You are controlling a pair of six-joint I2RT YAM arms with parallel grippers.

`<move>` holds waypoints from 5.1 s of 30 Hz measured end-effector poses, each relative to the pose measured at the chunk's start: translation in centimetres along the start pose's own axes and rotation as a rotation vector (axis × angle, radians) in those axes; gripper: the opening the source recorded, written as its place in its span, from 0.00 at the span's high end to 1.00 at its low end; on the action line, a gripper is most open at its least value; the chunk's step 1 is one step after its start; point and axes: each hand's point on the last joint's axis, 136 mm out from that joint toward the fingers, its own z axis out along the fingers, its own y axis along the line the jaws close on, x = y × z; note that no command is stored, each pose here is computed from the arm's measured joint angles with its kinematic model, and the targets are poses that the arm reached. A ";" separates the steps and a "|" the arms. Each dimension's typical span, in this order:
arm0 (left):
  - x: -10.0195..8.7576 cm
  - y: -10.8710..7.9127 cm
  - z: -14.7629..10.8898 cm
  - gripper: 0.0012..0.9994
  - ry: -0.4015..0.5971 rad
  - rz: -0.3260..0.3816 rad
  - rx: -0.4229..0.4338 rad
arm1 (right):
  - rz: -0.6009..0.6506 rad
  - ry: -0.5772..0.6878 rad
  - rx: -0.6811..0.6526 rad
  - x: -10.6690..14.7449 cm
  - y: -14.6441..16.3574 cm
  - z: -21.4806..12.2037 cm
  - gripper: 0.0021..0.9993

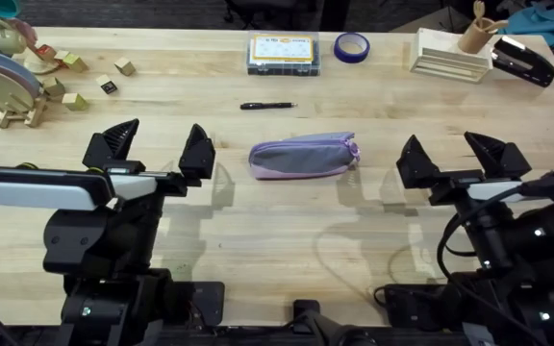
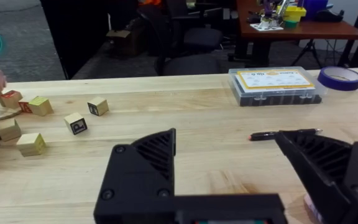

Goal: Unzip the bag, pick up the pens from the table one at a time and place them inside, then zip the bag closed.

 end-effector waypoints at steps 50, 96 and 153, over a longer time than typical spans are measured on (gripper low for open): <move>-9.9 -3.2 0.4 0.01 0.413 -0.024 0.184 | -0.006 0.423 -0.064 -11.3 0.9 -1.2 0.00; 3.4 -11.3 3.2 0.01 0.620 0.520 1.136 | 0.031 0.514 -0.182 -10.9 2.9 0.2 0.00; 9.1 -15.4 4.5 0.96 0.639 0.363 1.338 | 0.082 0.928 -0.689 -0.5 9.7 2.7 0.00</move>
